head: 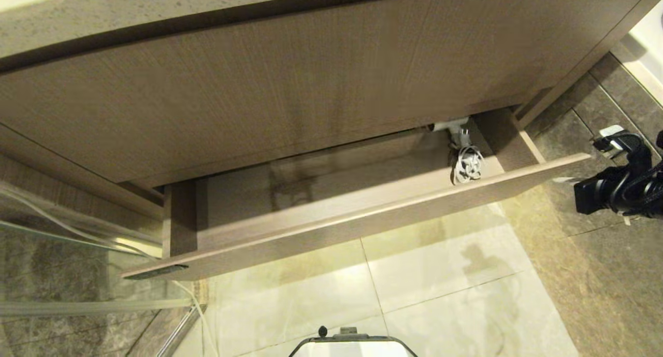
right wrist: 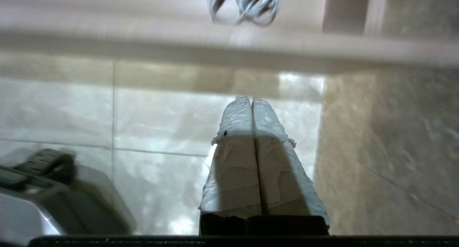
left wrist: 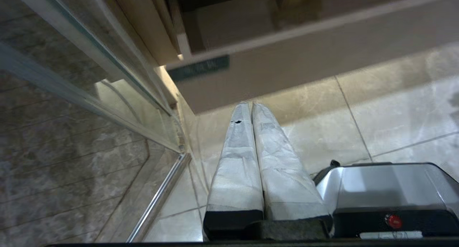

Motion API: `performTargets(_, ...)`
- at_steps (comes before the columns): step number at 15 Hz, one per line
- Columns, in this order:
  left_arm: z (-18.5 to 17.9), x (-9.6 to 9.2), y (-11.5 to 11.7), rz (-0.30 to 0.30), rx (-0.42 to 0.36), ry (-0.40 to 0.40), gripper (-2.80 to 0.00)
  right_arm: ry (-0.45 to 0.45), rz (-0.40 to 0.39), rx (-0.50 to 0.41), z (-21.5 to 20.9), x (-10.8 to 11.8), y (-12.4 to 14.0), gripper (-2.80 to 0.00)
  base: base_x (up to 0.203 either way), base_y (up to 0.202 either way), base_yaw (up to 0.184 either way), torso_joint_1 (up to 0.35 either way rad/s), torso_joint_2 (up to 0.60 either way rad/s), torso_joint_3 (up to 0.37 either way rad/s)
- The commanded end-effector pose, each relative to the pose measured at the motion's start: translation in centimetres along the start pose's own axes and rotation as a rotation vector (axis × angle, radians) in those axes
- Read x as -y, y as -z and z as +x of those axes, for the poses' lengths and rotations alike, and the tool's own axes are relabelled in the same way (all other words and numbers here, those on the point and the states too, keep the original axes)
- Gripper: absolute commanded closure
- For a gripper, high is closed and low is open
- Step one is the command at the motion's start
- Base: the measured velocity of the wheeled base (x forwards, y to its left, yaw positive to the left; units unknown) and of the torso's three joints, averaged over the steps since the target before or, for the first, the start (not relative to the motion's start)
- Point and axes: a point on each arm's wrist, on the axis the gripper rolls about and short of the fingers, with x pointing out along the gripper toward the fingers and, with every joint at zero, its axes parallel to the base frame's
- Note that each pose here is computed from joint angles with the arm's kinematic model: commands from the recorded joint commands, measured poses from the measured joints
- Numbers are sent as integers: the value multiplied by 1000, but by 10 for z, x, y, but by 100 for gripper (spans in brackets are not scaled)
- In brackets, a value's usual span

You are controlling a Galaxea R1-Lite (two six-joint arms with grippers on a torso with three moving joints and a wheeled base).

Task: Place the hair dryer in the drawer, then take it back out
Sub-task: Close the drawer, then pull open the drawer

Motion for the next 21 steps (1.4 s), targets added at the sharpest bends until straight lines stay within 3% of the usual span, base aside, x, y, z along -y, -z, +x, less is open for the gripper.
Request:
performTargets(1, 0, 0, 0, 0, 0, 0, 0, 17, -24, 38, -17, -4, -12, 0, 0, 0, 0, 0, 0, 0)
performTargets(13, 0, 0, 0, 0, 0, 0, 0, 54, -20, 11, -70, -29, -11, 0, 0, 0, 0, 0, 0, 0)
performTargets(21, 0, 0, 0, 0, 0, 1, 0, 114, 32, -103, -109, -43, -15, 0, 0, 0, 0, 0, 0, 0)
